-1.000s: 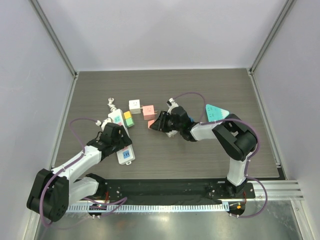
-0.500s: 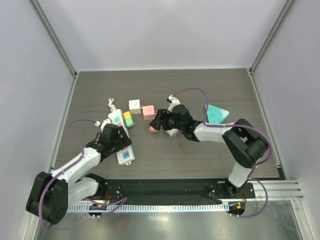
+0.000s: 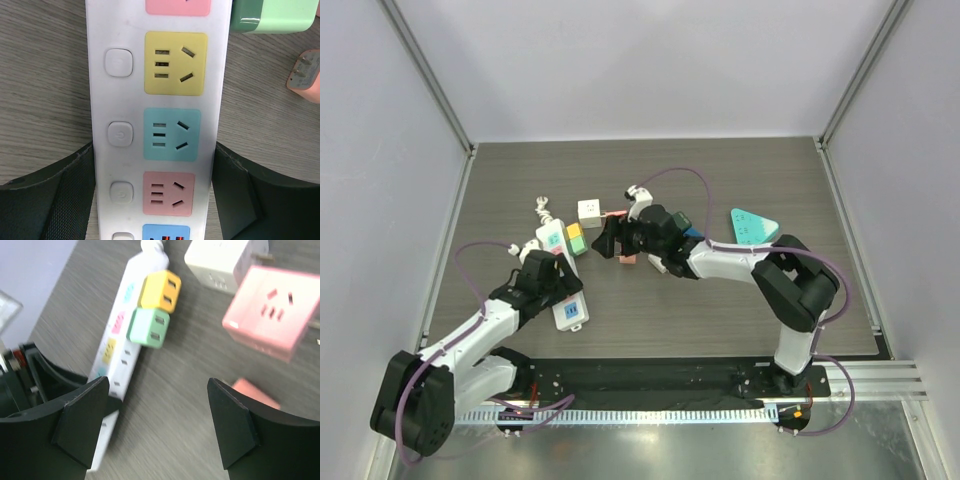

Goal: Pull the plug off the socket

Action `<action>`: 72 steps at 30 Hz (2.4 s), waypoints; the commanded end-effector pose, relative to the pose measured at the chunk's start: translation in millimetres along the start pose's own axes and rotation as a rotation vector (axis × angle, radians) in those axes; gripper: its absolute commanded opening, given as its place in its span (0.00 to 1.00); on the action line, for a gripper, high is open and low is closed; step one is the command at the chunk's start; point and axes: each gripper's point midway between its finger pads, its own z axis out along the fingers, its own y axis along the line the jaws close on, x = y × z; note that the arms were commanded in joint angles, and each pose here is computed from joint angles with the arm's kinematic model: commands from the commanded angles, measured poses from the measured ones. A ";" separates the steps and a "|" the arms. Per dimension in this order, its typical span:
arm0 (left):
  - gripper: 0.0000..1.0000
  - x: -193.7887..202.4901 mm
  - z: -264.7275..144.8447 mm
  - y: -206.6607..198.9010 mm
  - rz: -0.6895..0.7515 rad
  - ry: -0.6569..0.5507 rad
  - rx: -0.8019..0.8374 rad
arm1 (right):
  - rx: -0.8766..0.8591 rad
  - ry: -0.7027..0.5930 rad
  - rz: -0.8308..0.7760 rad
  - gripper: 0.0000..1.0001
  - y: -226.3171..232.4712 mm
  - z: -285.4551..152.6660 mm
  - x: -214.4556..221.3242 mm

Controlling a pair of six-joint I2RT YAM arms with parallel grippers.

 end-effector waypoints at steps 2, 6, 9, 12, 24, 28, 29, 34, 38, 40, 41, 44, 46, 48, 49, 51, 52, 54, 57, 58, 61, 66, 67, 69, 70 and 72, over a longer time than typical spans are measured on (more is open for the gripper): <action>0.00 21.4 -1.7 10.8 -0.019 0.079 -0.021 | -0.057 -0.125 0.007 0.85 26.0 20.7 -39.6; 0.00 18.0 -4.7 9.9 -0.019 0.065 -0.015 | -0.044 -0.107 0.054 0.85 31.1 34.4 -30.6; 0.00 15.6 -6.2 7.9 -0.015 0.058 -0.007 | -0.046 -0.103 0.054 0.86 35.9 40.0 -28.3; 0.00 17.6 -6.0 6.6 -0.020 0.066 0.002 | -0.065 -0.092 0.061 0.85 42.6 46.3 -21.6; 0.00 18.0 -9.1 5.7 -0.030 0.061 0.016 | -0.115 -0.055 0.133 0.78 46.3 66.1 -1.7; 0.00 19.6 -8.7 6.0 -0.033 0.065 0.018 | -0.128 -0.052 0.147 0.74 47.2 70.6 0.9; 0.00 20.3 -8.6 6.3 -0.033 0.067 0.018 | -0.131 -0.051 0.152 0.72 46.8 72.9 2.7; 0.00 19.6 -9.7 4.6 -0.036 0.066 0.026 | -0.160 -0.050 0.189 0.66 52.3 82.4 2.5; 0.00 18.5 -11.3 4.4 -0.039 0.061 0.027 | -0.184 -0.049 0.210 0.58 55.3 85.7 4.3; 0.00 18.6 -11.5 4.9 -0.040 0.060 0.026 | -0.187 -0.050 0.219 0.54 55.3 86.4 5.2; 0.00 18.6 -11.7 5.0 -0.040 0.060 0.026 | -0.189 -0.050 0.220 0.53 55.8 86.3 5.1; 0.00 18.9 -11.8 5.2 -0.042 0.060 0.026 | -0.193 -0.048 0.231 0.53 55.3 87.3 6.1; 0.00 19.4 -11.8 5.3 -0.043 0.061 0.027 | -0.198 -0.048 0.237 0.49 54.1 88.1 6.8; 0.00 19.1 -11.8 4.9 -0.046 0.059 0.029 | -0.205 -0.045 0.249 0.46 54.4 88.2 8.7; 0.00 20.1 -11.4 5.6 -0.052 0.060 0.027 | -0.204 -0.051 0.252 0.44 52.5 88.1 6.9; 0.00 21.1 -10.6 8.0 -0.069 0.057 0.017 | -0.195 -0.056 0.276 0.40 47.7 86.3 6.9; 0.00 20.9 -10.8 8.7 -0.078 0.051 0.016 | -0.183 -0.060 0.284 0.36 41.9 85.8 6.3; 0.00 22.5 -9.6 12.3 -0.115 0.045 0.003 | -0.179 -0.079 0.312 0.12 35.5 80.6 4.1; 0.00 23.3 -8.9 18.3 -0.148 0.035 -0.022 | -0.179 -0.112 0.351 0.01 25.6 72.0 -1.2; 0.00 23.3 -8.7 20.8 -0.153 0.032 -0.034 | -0.177 -0.118 0.355 0.01 22.8 69.9 -3.1; 0.00 22.5 -9.2 23.2 -0.160 0.028 -0.047 | -0.176 -0.135 0.370 0.01 16.2 64.4 -6.0; 0.00 23.9 -10.4 27.7 -0.166 0.026 -0.063 | -0.217 -0.170 0.403 0.01 13.8 56.0 -10.0; 0.00 23.0 -10.3 28.1 -0.170 0.021 -0.064 | -0.223 -0.172 0.410 0.01 14.1 55.0 -10.5; 0.00 23.9 -10.6 29.3 -0.174 0.023 -0.068 | -0.241 -0.178 0.425 0.01 14.0 51.9 -10.5; 0.00 24.2 -10.7 29.6 -0.174 0.024 -0.069 | -0.244 -0.184 0.429 0.01 13.3 50.7 -12.1; 0.00 24.1 -10.7 29.1 -0.174 0.024 -0.067 | -0.250 -0.186 0.436 0.01 12.1 47.6 -10.9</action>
